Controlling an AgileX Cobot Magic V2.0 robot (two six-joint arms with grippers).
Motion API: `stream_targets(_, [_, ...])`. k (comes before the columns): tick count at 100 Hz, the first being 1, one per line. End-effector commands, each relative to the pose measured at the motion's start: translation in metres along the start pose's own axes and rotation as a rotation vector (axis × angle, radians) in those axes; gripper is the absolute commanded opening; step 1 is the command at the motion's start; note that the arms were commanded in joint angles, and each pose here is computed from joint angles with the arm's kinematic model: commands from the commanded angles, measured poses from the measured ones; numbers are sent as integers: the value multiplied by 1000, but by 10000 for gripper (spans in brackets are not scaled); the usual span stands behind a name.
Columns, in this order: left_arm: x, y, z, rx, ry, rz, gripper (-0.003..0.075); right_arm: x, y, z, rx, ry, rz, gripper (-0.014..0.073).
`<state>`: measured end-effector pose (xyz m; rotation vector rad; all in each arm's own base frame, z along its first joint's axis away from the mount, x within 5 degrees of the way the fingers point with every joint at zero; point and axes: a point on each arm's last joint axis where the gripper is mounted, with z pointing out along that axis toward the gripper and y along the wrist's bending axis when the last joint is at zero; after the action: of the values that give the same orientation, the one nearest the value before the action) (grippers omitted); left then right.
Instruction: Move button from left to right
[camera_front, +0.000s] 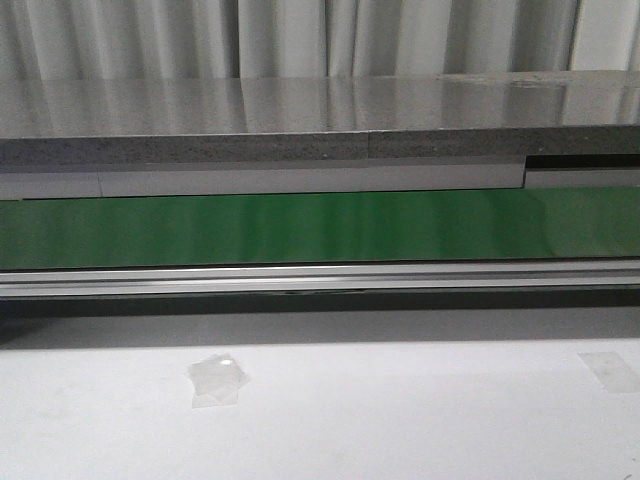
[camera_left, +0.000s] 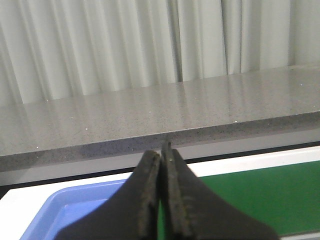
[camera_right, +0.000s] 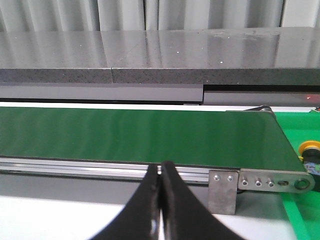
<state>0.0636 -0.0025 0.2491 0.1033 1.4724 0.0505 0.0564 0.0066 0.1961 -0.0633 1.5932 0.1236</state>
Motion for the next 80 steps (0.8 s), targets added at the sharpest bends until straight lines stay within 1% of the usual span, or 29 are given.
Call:
stream_targets(1, [-5,-1,-5,5,-115,-9,-20,-14,1,-3,-3,-117,-10,-101])
stream_targets(7, [5,-2,-9,5,-120,-12,-20,-14,1,-3,-3,-117,-10,-101])
stream_targets(20, [19,-3,-15,6,-145,-59,-20,-14,1,-3,-3,-117,-10,-101])
stream_targets(40, [36,-5,-14,13,-108,-95,-20,-14,1,-3,-3,-117,-10,-101])
stream_targets(80, [37,-5,-13,14,-101,-93,-20,-14,1,-3,-3,-117,-10,-101])
